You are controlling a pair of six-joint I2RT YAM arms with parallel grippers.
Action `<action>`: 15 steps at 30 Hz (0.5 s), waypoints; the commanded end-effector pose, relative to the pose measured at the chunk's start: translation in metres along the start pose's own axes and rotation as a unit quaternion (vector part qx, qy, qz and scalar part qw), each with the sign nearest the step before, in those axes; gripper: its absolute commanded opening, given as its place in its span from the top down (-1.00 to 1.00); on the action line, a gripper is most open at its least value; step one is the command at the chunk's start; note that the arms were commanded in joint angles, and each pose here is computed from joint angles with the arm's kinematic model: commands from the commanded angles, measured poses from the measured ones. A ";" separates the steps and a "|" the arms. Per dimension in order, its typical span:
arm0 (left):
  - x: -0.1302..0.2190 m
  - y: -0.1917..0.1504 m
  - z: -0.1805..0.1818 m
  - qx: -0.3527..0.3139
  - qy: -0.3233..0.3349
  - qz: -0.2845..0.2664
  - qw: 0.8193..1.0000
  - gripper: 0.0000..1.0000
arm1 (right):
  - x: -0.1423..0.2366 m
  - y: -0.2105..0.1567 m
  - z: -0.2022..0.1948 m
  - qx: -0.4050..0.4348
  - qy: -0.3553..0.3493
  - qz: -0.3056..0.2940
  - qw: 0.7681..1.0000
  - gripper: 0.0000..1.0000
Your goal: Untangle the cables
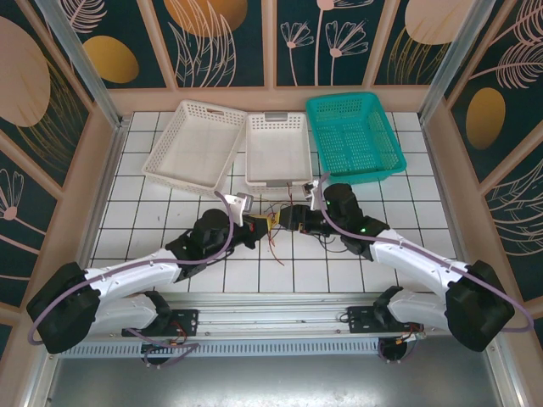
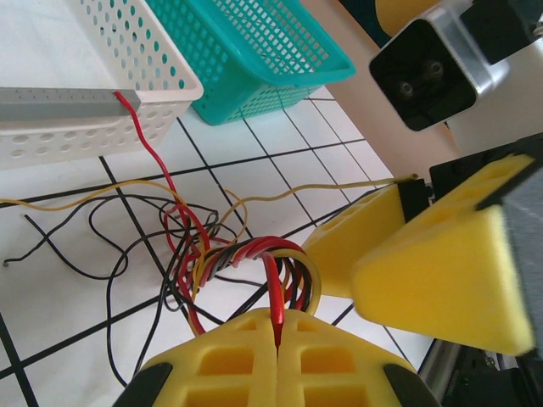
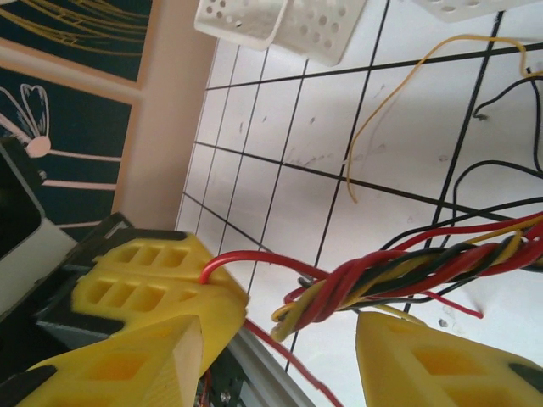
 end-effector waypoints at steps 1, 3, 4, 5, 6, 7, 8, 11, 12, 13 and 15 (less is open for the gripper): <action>0.005 0.011 -0.010 0.005 -0.018 -0.023 1.000 1.00 | -0.003 -0.003 -0.004 -0.017 -0.021 -0.010 1.000 0.00; 0.005 0.012 -0.011 0.006 -0.018 -0.025 0.999 1.00 | -0.005 -0.005 -0.004 -0.021 -0.017 -0.008 1.000 0.01; 0.005 0.012 -0.011 0.006 -0.017 -0.025 1.000 1.00 | -0.006 -0.006 -0.004 -0.020 -0.017 -0.008 1.000 0.01; 0.004 0.012 -0.010 0.006 -0.018 -0.024 1.000 1.00 | -0.007 -0.007 -0.004 -0.020 -0.019 -0.008 1.000 0.01; 0.004 0.012 -0.011 0.007 -0.020 -0.025 0.999 1.00 | -0.008 -0.008 -0.004 -0.020 -0.019 -0.009 1.000 0.02; 0.003 0.012 -0.011 0.008 -0.021 -0.025 0.999 1.00 | -0.010 -0.008 -0.004 -0.021 -0.016 -0.008 1.000 0.02; 0.003 0.012 -0.011 0.009 -0.022 -0.025 0.999 1.00 | -0.011 -0.008 -0.004 -0.024 -0.015 -0.007 1.000 0.02; 0.003 0.012 -0.011 0.012 -0.024 -0.028 0.999 1.00 | -0.014 -0.008 -0.003 -0.027 -0.013 -0.007 1.000 0.06; 0.003 0.013 -0.012 0.012 -0.025 -0.030 0.999 1.00 | -0.015 -0.008 -0.003 -0.027 -0.014 -0.008 1.000 0.07; 0.003 0.013 -0.012 0.013 -0.027 -0.030 0.999 1.00 | -0.016 -0.009 -0.004 -0.027 -0.015 -0.007 0.999 0.09; 0.004 0.014 -0.014 0.012 -0.032 -0.031 0.999 1.00 | -0.017 -0.009 -0.005 -0.031 -0.024 -0.013 0.999 0.13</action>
Point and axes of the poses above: each hand's point on the last joint's axis, 136 mm out from that joint toward the fingers, its own x axis back along the fingers, its own z axis along the line the jaws close on, y = z × x, the point moved 10 cm from there along x, back along the fingers, and after that the axes turned 4 degrees about x, right-handed, at the moved point
